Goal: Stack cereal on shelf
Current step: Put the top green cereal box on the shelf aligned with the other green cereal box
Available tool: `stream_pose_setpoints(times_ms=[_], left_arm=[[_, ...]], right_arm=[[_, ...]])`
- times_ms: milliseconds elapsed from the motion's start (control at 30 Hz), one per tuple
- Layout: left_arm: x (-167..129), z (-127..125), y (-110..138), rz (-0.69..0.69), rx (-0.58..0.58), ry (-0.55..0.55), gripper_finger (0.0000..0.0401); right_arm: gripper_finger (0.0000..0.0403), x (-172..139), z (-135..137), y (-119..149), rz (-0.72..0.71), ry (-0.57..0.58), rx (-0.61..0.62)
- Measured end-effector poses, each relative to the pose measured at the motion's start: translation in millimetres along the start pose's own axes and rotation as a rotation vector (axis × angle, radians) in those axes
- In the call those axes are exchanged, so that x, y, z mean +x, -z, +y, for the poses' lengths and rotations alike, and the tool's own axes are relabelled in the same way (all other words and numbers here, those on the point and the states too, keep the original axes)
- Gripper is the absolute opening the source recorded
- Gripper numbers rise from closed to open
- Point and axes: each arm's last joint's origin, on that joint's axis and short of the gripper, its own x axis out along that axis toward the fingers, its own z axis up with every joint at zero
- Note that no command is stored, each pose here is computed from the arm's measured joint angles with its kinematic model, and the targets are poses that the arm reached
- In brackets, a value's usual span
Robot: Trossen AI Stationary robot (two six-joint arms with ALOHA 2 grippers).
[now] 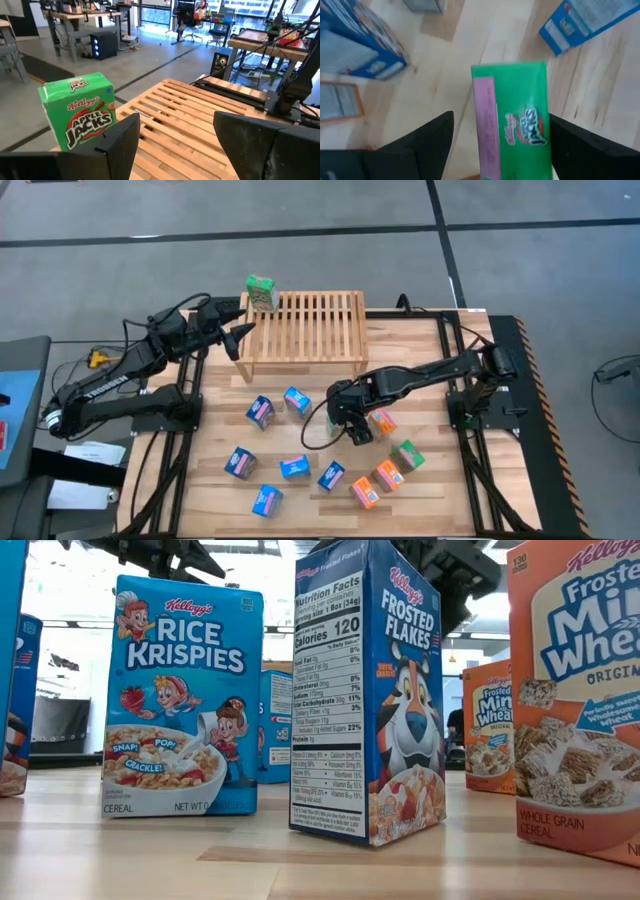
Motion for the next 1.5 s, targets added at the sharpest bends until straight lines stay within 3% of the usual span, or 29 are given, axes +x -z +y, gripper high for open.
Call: stream_pose_setpoints(times_ms=[367, 933, 1300, 1500], left_arm=[[0, 0, 4, 0.044, 0.01, -0.003, 0.0244], [0, 1, 8, 0.086, 0.002, -0.004, 0.0244], [0, 1, 9, 0.097, -0.016, -0.001, 0.0244], [0, -1, 9, 0.1, -0.032, 0.047, 0.0244]], right_arm=[[0.0278, -1, -4, 1, 0.005, 0.004, 0.051], [0.0272, 5, -5, 3, 0.028, 0.002, 0.098], [0.0185, 4, -6, 3, 0.032, -0.001, 0.1], [0.0155, -14, -5, 2, -0.013, 0.005, 0.098]])
